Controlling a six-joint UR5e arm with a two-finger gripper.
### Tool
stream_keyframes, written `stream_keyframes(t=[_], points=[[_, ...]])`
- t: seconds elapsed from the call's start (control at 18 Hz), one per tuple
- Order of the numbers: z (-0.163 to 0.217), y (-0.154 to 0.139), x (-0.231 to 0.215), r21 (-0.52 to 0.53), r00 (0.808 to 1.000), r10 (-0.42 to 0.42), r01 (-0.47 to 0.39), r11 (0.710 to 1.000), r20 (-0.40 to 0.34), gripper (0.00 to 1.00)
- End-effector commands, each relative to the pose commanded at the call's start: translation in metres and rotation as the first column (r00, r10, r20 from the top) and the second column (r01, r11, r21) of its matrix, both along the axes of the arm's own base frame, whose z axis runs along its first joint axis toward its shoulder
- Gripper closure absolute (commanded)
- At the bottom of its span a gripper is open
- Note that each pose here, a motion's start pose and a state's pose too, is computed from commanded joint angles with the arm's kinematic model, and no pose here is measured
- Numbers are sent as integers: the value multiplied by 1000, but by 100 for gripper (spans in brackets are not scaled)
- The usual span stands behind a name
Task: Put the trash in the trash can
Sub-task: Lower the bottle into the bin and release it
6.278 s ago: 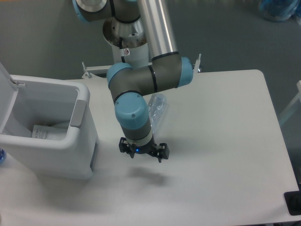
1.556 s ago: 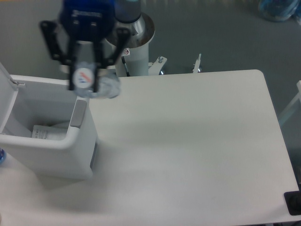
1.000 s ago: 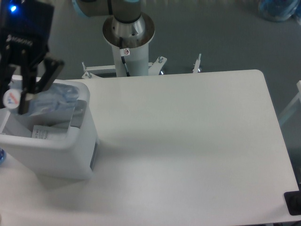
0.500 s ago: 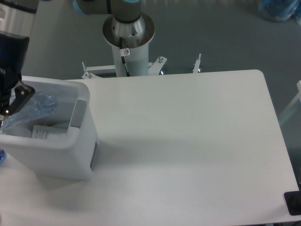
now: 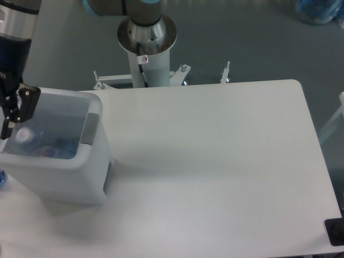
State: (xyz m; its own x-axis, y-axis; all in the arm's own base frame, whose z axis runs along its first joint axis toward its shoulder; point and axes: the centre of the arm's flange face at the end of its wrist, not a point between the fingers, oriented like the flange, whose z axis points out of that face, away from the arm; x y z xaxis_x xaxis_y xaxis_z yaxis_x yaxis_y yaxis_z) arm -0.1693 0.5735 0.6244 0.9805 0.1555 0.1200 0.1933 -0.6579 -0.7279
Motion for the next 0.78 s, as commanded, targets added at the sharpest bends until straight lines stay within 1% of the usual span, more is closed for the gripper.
stream_keyframes(t=[0.11, 0.22, 0.28, 0.33, 0.44, 0.5, 0.56, 0.61, 0.67, 0.78], points=[[3, -24, -58, -6, 996, 70, -71, 997, -57, 0], [-6, -49, -112, -57, 978, 158, -167, 984, -137, 0], [-13, -57, -131, -91, 968, 177, -195, 977, -175, 0], [-23, -65, -144, -133, 959, 178, -210, 969, -221, 0], [-40, -82, -168, -240, 931, 133, -223, 945, -340, 0], [-47, -90, -178, -292, 915, 89, -216, 932, -393, 0], [-51, -96, -184, -334, 900, 51, -213, 918, -433, 0], [-56, -102, -192, -369, 889, 23, -213, 905, -458, 0], [-65, -107, -197, -396, 887, 3, -209, 894, -461, 0], [-81, -114, -200, -426, 893, -16, -198, 883, -449, 0]])
